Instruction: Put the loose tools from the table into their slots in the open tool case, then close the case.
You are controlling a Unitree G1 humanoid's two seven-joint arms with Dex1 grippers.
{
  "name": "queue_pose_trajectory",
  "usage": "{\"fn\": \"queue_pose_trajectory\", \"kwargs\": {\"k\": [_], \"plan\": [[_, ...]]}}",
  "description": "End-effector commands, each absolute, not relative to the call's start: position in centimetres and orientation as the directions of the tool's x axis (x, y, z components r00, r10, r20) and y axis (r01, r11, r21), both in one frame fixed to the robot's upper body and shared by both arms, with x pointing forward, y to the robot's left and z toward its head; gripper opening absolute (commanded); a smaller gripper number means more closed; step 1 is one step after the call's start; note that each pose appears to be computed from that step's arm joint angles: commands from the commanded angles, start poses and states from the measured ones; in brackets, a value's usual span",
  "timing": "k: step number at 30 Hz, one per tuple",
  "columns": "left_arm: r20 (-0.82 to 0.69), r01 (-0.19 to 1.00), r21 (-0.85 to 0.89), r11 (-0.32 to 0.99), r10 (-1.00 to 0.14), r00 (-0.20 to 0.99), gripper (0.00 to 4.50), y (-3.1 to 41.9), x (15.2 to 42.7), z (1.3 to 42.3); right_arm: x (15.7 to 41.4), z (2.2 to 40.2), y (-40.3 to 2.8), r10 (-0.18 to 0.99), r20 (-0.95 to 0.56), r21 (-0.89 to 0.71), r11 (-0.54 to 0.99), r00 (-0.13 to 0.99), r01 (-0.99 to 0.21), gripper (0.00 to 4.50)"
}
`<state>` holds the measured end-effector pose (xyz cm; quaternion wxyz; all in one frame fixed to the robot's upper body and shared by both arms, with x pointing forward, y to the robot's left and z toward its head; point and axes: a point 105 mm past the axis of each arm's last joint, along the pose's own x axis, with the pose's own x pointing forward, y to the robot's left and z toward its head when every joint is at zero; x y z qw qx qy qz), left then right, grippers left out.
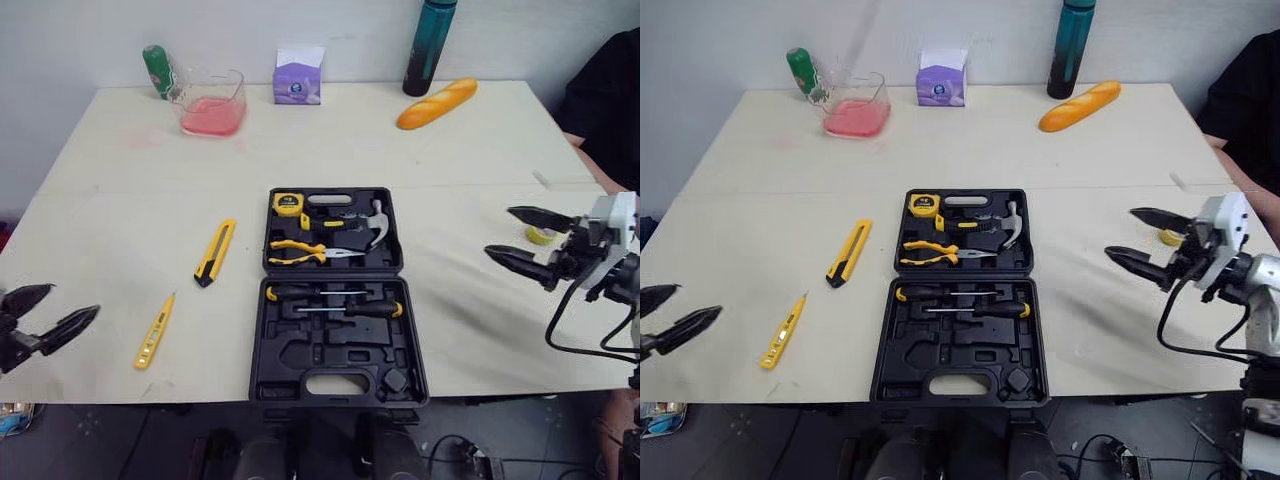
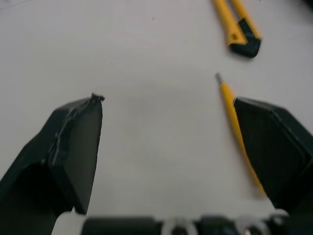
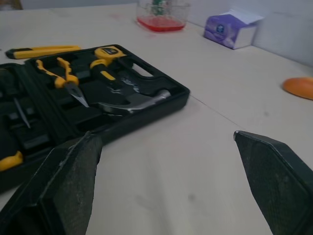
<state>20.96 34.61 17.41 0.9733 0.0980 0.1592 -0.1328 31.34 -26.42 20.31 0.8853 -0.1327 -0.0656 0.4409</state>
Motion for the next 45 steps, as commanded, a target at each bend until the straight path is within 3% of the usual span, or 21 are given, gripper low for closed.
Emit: {"fn": "queue_pose_trajectory", "kwargs": {"k": [1, 11, 18, 22, 27, 43, 44, 45], "plan": [[-0.378, 0.277, 0.146, 0.950, -0.205, 0.903, 4.50, 31.9, 21.3, 17.9, 30.2, 21.8, -23.8, 0.873, 0.051, -0.372, 0.467, 0.484, -0.802, 4.48], [-0.487, 0.242, 0.157, 0.958, -0.138, 0.862, 4.50, 26.6, 21.7, 16.3, 28.3, 20.7, -18.9, 0.980, 0.061, -0.410, 0.196, 0.187, -0.891, 4.48], [-0.554, 0.127, 0.126, 0.984, -0.037, 0.832, 4.50, 25.9, 21.3, 14.2, 26.7, 20.0, -16.0, 0.997, 0.073, -0.431, 0.052, 0.023, -0.901, 4.48], [-0.598, 0.048, 0.164, 0.985, 0.061, 0.799, 4.50, 26.9, 20.7, 12.6, 26.7, 19.5, -15.4, 0.998, 0.055, -0.431, 0.040, 0.018, -0.901, 4.48], [-0.607, 0.033, 0.074, 0.997, 0.019, 0.795, 4.50, 26.6, 20.7, 11.5, 26.7, 19.5, -15.0, 0.999, 0.039, -0.428, 0.031, 0.015, -0.903, 4.48], [-0.673, 0.018, 0.064, 0.998, 0.030, 0.739, 4.50, 27.7, 19.9, 8.4, 26.4, 20.1, -14.2, 0.998, 0.040, -0.431, 0.056, 0.043, -0.900, 4.48], [-0.674, 0.016, 0.061, 0.998, 0.029, 0.738, 3.95, 27.8, 19.9, 8.4, 26.4, 20.1, -14.2, 0.998, 0.041, -0.432, 0.059, 0.046, -0.900, 4.50], [-0.675, 0.012, 0.058, 0.998, 0.030, 0.737, 3.70, 27.9, 19.9, 8.2, 26.5, 20.1, -14.2, 0.998, 0.042, -0.432, 0.062, 0.048, -0.900, 4.50]]}}
